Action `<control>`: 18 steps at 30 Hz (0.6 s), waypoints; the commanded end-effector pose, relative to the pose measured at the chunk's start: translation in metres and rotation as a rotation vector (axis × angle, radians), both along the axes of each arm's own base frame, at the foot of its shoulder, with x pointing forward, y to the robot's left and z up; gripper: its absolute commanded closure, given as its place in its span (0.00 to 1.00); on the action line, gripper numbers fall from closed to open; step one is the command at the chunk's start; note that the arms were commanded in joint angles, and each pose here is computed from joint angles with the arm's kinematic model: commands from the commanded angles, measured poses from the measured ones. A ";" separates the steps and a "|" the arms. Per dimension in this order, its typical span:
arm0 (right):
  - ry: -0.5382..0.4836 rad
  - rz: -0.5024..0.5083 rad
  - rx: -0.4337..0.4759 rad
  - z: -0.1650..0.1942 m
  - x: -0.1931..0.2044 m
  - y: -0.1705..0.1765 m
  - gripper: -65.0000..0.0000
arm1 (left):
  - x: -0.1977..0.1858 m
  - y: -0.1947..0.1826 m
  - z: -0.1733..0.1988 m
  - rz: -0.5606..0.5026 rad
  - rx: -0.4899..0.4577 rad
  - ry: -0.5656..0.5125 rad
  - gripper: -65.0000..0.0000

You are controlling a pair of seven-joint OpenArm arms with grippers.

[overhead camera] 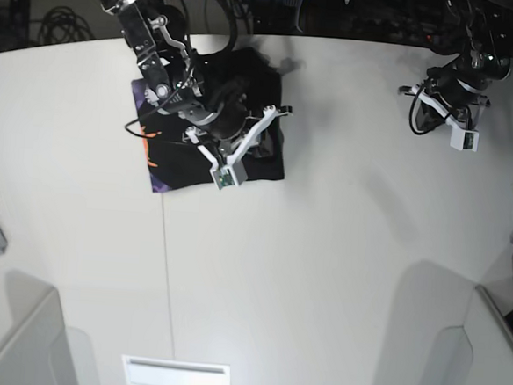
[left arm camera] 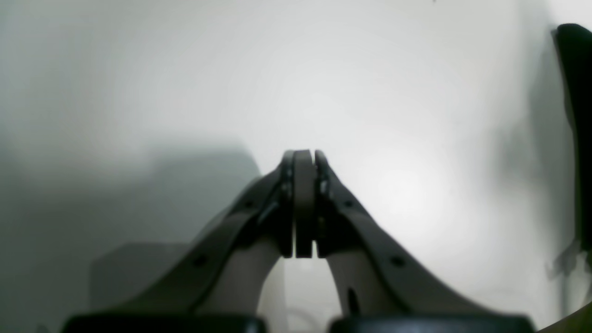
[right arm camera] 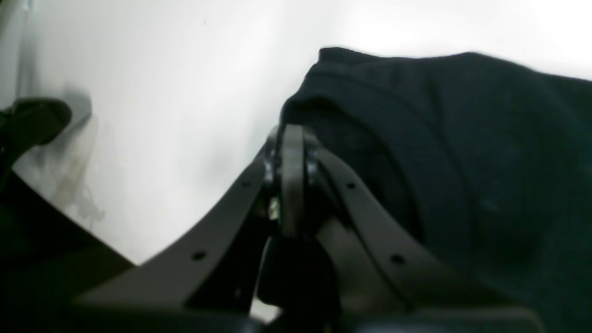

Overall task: Fold the T-shirt properly
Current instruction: 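Release the left gripper and press the bundle with the right gripper, then grasp the bundle edges with both grippers and tuck them under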

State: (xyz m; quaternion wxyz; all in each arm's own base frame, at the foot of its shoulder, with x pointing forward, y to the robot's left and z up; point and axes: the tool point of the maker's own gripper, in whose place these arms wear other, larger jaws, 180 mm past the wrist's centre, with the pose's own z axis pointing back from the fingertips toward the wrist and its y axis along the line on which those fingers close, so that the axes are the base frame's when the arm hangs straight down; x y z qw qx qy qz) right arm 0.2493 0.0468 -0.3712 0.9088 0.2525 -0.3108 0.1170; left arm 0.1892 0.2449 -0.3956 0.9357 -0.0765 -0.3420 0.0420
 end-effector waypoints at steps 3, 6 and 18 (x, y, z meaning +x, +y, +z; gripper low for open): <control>0.016 -0.001 0.010 -0.009 0.011 0.013 1.00 | 0.004 -0.003 0.008 -0.009 -0.004 -0.034 1.00; 0.049 -0.006 0.004 -0.020 0.013 0.018 1.00 | 0.005 -0.021 0.004 -0.048 -0.031 -0.028 1.00; -0.117 -0.053 0.064 0.058 0.010 -0.018 1.00 | 0.007 -0.103 0.014 -0.237 -0.156 -0.055 1.00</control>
